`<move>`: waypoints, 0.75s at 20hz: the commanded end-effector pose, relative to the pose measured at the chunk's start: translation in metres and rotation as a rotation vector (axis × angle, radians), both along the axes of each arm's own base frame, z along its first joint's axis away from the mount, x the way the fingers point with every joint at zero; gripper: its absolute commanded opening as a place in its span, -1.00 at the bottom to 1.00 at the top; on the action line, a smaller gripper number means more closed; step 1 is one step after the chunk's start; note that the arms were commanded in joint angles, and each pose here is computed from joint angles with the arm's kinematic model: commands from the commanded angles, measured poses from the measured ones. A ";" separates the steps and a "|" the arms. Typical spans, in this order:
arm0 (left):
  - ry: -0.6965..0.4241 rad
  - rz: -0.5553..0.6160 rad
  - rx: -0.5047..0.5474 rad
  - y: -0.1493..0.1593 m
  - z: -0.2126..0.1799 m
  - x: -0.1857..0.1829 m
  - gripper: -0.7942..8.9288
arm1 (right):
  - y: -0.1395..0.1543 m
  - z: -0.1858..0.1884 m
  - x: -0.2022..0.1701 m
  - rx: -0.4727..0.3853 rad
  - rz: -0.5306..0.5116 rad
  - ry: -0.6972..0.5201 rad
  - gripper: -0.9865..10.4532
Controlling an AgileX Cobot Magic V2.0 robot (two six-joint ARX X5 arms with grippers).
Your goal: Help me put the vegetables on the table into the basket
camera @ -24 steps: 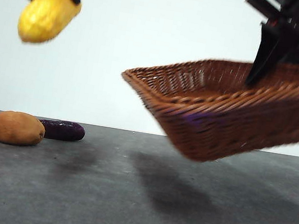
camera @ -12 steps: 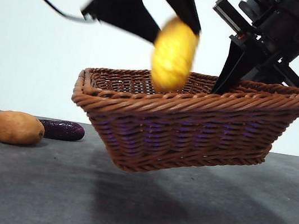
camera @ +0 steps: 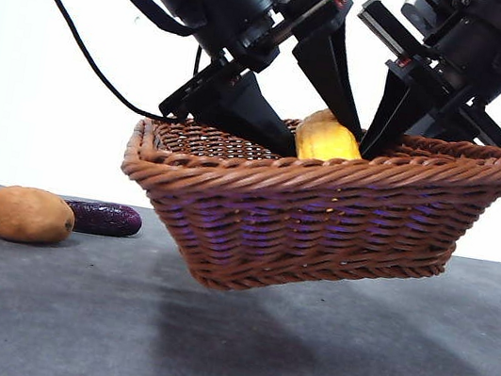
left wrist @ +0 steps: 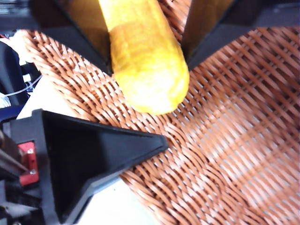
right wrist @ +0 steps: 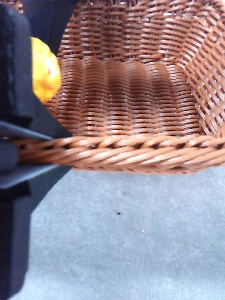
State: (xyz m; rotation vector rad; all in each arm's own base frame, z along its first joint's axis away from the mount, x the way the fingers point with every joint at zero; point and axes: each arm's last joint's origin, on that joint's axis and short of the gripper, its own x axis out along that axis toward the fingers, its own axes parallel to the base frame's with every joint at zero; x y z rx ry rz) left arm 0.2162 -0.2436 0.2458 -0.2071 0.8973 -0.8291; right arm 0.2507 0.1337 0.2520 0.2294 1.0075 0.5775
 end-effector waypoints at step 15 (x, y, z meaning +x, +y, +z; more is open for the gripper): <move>-0.147 0.186 -0.036 0.093 0.069 -0.002 0.06 | -0.011 0.001 0.005 -0.023 -0.025 -0.042 -0.85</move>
